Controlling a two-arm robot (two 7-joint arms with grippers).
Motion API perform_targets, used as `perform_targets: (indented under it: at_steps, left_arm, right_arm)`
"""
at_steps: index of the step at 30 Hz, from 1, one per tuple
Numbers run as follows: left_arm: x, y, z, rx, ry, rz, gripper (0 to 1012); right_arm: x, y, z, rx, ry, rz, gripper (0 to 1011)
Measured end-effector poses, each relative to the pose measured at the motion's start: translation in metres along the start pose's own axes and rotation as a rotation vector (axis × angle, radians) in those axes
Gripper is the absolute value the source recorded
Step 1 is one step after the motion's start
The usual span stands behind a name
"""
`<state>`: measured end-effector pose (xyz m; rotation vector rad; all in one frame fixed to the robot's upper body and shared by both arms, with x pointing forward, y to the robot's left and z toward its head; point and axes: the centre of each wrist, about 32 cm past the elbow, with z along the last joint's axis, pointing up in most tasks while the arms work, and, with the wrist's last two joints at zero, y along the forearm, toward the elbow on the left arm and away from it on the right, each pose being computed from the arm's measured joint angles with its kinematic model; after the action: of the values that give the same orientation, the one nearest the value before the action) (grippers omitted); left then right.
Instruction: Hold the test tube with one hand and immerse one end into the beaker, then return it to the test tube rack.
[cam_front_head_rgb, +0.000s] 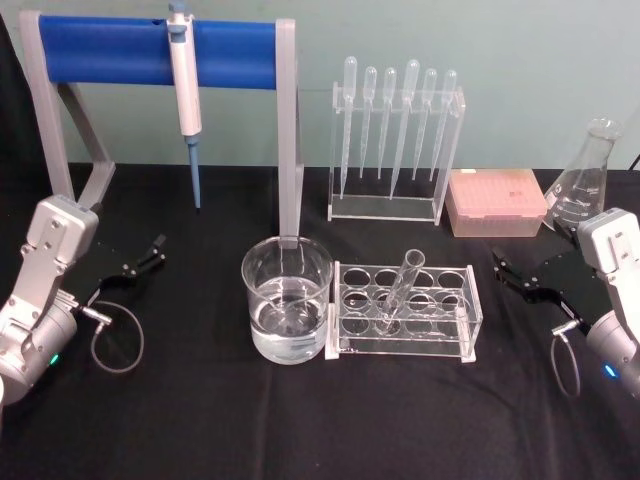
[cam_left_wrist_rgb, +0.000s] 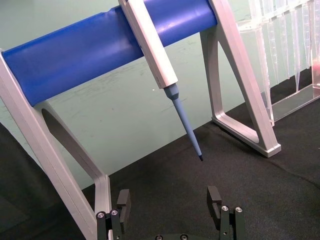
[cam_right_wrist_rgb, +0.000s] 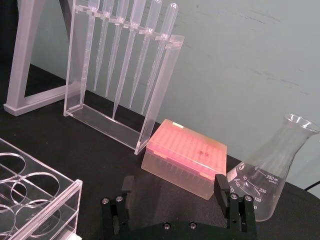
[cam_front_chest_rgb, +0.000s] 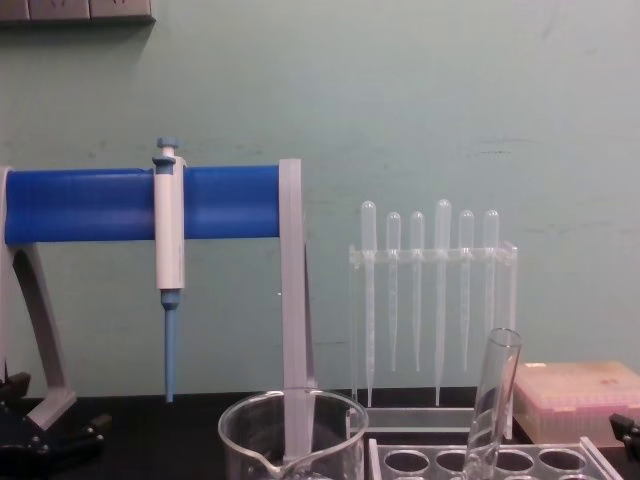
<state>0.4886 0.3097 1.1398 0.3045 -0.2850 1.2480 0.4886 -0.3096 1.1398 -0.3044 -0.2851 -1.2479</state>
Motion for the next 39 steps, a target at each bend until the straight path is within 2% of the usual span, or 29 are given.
perform_targets:
  at_steps: [39]
  left_arm:
    - [0.0000, 0.0000, 0.0000, 0.000, 0.000, 0.000, 1000]
  right_arm:
    - [0.0000, 0.0000, 0.0000, 0.000, 0.000, 0.000, 1002]
